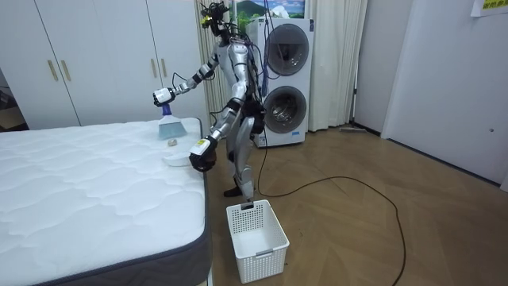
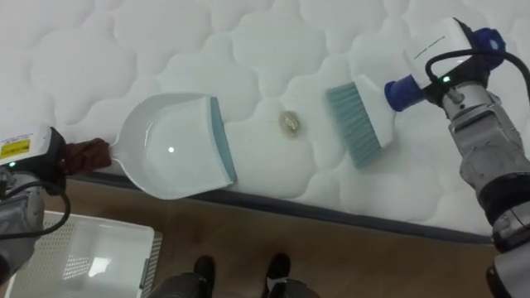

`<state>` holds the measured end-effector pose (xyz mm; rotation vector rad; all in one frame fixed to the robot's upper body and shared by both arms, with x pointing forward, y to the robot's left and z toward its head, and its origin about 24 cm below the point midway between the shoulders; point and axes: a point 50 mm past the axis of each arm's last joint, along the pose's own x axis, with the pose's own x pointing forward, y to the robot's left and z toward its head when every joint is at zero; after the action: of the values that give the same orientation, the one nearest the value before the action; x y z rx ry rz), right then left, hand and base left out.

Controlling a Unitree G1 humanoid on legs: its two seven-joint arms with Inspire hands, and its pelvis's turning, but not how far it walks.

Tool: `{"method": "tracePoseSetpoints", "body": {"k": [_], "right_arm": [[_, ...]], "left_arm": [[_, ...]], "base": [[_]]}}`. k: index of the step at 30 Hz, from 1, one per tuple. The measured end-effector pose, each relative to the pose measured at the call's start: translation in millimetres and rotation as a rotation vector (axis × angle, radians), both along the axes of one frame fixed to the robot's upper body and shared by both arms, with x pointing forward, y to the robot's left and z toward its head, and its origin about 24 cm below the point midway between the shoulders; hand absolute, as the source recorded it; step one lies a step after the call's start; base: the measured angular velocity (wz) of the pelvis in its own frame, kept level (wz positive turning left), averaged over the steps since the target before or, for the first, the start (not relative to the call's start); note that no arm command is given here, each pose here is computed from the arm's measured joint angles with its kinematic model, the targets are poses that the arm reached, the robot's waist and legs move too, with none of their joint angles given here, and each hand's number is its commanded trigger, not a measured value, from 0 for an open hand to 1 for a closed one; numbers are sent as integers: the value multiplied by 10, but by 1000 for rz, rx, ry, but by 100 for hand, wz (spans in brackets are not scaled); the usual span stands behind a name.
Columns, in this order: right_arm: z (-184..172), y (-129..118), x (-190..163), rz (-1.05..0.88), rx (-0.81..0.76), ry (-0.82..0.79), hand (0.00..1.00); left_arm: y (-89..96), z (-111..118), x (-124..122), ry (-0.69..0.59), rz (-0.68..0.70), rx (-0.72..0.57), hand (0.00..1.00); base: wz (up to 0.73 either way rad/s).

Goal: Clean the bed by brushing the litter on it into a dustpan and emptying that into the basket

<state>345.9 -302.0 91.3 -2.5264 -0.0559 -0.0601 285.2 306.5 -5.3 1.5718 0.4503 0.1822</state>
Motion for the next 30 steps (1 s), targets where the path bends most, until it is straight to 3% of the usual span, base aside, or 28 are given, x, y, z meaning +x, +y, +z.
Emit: {"method": "tracePoseSetpoints", "body": {"k": [11, 30], "right_arm": [[-116, -80, -64, -23, -12, 44, 100], [-144, -268, -174, -84, -2, -22, 100]], "left_arm": [[-27, -22, -2, 12, -4, 2, 100], [-80, -10, 21, -6, -15, 13, 100]], "base": [[0], [0]]}}
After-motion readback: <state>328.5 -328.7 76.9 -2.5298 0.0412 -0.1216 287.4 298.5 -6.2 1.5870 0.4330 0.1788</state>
